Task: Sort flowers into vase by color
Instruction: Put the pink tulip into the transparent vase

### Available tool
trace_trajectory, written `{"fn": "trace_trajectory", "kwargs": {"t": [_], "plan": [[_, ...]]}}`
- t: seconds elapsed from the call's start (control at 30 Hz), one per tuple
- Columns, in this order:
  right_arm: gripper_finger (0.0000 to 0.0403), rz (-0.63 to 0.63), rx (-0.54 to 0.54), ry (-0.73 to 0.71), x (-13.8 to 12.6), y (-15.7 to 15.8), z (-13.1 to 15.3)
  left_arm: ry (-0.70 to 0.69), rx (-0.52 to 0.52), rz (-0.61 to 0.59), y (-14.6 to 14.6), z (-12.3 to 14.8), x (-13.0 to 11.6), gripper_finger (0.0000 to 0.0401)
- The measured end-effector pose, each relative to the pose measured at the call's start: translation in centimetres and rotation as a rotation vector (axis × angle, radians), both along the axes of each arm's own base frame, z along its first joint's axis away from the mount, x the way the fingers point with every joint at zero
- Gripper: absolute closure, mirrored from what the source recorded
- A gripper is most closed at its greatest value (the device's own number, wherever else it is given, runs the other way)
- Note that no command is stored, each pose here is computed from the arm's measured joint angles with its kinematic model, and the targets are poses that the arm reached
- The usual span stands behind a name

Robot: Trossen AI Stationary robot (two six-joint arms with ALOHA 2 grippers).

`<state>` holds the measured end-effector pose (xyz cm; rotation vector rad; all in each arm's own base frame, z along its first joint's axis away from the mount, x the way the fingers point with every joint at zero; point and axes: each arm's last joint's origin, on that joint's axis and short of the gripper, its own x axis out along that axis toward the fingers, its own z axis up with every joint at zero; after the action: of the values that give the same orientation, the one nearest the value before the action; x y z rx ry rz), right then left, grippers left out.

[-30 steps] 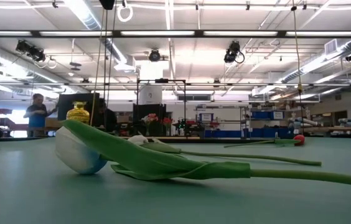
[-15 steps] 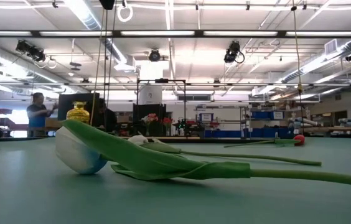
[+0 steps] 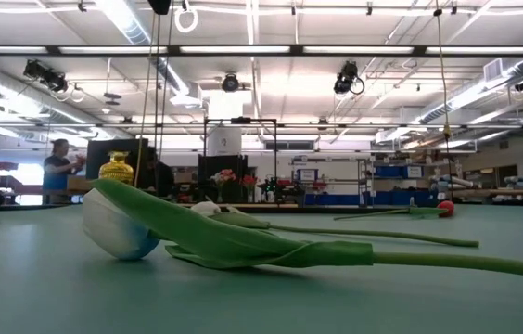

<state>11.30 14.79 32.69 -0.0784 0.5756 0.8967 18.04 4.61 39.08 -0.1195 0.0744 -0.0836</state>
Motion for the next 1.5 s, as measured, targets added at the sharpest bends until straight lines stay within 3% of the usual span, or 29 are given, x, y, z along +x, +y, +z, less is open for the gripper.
{"fn": "trace_trajectory", "kwargs": {"t": [0.13,0.37,0.63,0.93,1.13,1.27,1.5], "plan": [[0.0300,0.006,0.026,0.003,-0.1,0.1,0.2,0.000,0.000,0.000,0.0,0.0,0.0,0.0188],[0.0267,0.040,0.161,0.059,-0.6,-0.2,1.8,0.000,0.000,0.000,0.0,0.0,0.0,0.0188],[0.0258,0.034,0.232,0.017,-0.8,-0.7,4.1,0.000,0.000,0.000,0.0,0.0,0.0,0.0188],[0.0258,-0.074,0.238,-0.141,0.0,-1.8,6.3,0.000,0.000,0.000,0.0,0.0,0.0,0.0188],[0.0250,-0.092,0.130,0.013,-0.1,-2.2,4.8,0.000,0.000,-0.001,0.0,0.0,0.0,0.0188],[0.0225,-0.103,0.071,0.080,-0.2,-2.3,3.9,0.000,0.000,0.000,0.0,0.0,0.0,0.0188],[0.0138,-0.114,0.133,0.093,0.1,-2.3,4.3,0.001,0.000,0.000,0.0,0.0,0.0,0.0188]]}}
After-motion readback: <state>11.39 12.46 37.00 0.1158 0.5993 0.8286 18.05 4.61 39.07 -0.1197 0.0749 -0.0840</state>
